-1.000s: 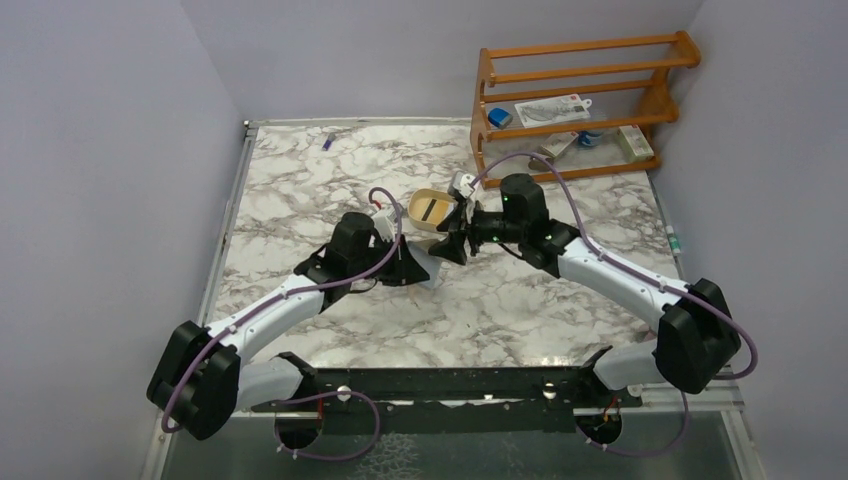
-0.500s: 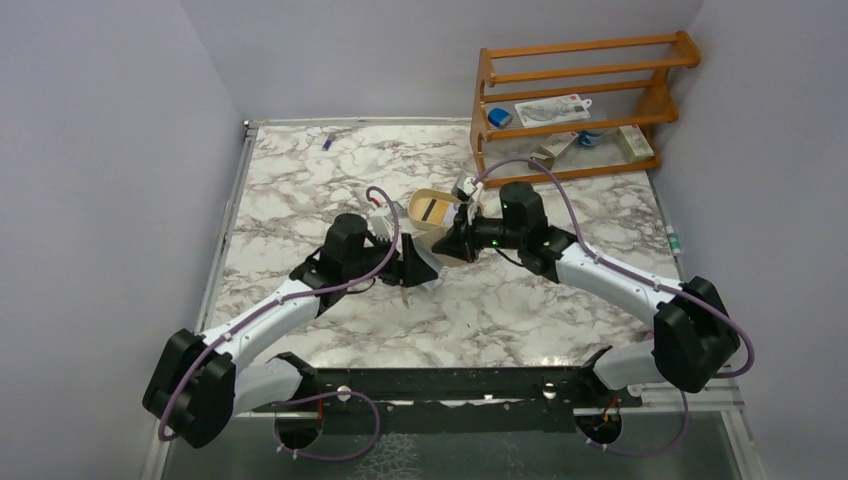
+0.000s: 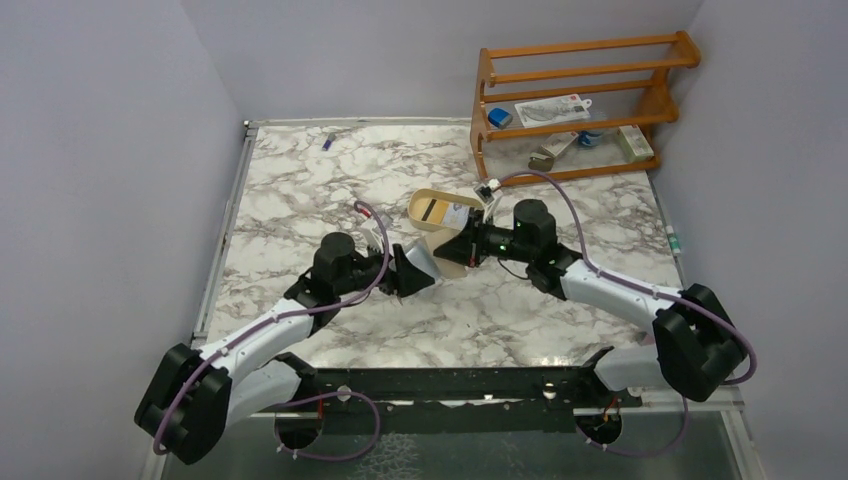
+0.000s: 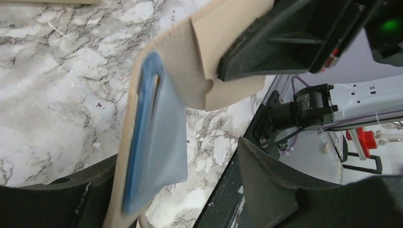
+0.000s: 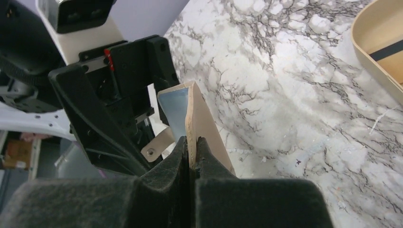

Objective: Take the credit cards out of the card holder

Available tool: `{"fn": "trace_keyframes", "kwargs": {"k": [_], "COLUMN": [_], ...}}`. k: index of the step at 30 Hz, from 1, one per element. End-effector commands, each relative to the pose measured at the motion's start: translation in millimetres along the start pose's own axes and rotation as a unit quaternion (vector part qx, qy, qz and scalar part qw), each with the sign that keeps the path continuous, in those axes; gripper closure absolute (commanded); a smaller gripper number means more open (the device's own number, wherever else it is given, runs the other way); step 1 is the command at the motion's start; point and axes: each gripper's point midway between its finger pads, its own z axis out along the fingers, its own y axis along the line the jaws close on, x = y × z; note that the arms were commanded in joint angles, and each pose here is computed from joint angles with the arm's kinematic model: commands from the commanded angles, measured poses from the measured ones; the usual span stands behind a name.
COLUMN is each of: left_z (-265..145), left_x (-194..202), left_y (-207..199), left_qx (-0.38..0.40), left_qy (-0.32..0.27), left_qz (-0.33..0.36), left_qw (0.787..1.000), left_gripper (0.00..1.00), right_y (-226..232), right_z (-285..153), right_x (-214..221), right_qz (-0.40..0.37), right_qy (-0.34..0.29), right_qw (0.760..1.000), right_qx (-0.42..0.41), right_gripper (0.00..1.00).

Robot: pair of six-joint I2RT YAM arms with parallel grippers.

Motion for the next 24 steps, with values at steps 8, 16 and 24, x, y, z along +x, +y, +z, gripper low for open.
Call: {"fn": "trace_keyframes", "kwargs": {"k": [8,16,24], "left_z": [-23,-36,-45], "left_x": [-29,-36,-42], "left_y": [-29,-24,-24], "left_qx": [0.046,0.026,0.019], "left_qy": [-0.089,-0.133,-0.162], "left_qz": [0.057,0.046,0.044], "left_qw": [0.993,0.990,0.986], "left_gripper": [0.32,0.39,0.48], "right_y": [6,10,10], "right_z": [-16,-25,-35], "right_x": [-43,-48,-50], "right_qz": [0.063,0.053,0.055], "right_qy": [-0.104,-0.115,-0.124], "right_qw": [0.993,0.992,0.991], "right_qx": [-0.005,-0.005,-0.015], "right_gripper": [0.99,0.99,0.99]}}
